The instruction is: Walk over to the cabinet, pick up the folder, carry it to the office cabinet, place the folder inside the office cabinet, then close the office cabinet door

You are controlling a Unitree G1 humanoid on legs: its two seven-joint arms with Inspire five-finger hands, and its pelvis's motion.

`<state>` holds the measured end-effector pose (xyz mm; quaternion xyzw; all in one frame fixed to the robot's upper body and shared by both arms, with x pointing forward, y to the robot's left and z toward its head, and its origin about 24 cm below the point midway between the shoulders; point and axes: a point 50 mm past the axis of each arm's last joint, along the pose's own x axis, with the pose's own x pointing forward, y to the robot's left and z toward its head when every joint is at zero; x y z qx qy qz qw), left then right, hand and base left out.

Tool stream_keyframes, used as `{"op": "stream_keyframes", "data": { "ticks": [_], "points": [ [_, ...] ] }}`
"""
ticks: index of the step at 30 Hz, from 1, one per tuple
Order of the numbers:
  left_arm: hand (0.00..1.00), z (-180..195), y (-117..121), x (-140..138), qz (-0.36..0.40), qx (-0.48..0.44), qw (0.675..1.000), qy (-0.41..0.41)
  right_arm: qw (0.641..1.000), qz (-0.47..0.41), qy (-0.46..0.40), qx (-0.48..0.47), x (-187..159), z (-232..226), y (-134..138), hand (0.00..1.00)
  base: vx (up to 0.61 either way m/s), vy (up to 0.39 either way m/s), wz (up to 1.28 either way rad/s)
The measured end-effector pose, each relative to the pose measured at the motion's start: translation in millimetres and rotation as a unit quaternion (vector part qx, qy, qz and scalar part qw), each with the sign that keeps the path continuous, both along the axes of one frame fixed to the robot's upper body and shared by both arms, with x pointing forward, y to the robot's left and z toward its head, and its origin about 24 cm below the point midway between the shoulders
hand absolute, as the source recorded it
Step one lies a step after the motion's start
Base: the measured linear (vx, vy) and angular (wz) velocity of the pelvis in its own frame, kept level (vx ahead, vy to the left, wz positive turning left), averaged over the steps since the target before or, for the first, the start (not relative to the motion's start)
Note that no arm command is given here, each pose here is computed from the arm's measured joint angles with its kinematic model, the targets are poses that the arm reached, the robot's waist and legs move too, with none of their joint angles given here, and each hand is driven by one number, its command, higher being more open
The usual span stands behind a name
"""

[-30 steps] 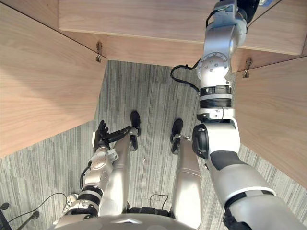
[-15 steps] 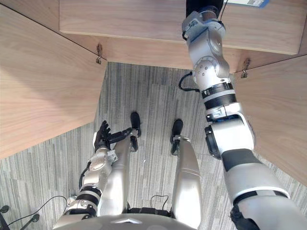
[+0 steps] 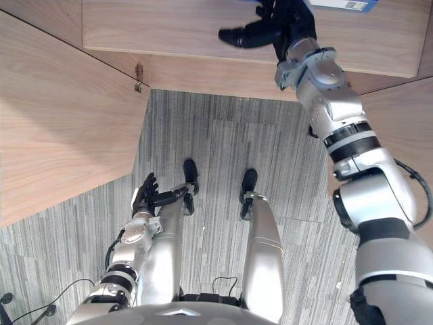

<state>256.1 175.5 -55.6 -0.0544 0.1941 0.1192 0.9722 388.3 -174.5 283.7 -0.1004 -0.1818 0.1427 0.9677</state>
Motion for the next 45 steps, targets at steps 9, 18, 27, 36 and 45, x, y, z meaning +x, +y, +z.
{"op": "stream_keyframes", "data": {
  "ticks": [9, 18, 27, 36, 45],
  "points": [
    [1.00, -2.5, 13.0, -5.6, -0.011, 0.025, 1.000, 0.006, 0.973, 0.060, 0.030, -0.219, -18.8, -37.3, 1.6, 1.00, 0.00, 0.002, -0.01],
    [1.00, -4.7, 20.0, -9.7, -0.018, 0.049, 0.999, 0.014, 0.960, 0.086, 0.043, -0.264, -31.2, -62.2, 1.8, 1.00, 0.01, 0.002, 0.00],
    [1.00, -5.8, 20.6, -10.7, -0.008, 0.050, 0.999, 0.017, 0.988, 0.009, -0.095, -0.119, -57.0, -61.3, 7.5, 0.00, 0.00, 0.001, -0.01],
    [1.00, -4.9, 22.4, -10.9, 0.013, 0.062, 0.998, 0.018, 0.960, -0.086, -0.175, -0.199, -60.5, -73.3, 22.8, 0.00, 0.00, 0.000, 0.00],
    [1.00, 0.4, 22.6, -8.6, 0.032, 0.061, 0.998, 0.005, 0.948, -0.142, -0.186, -0.217, -53.9, -78.2, 27.5, 0.00, 0.00, 0.000, 0.00]
  ]
}}
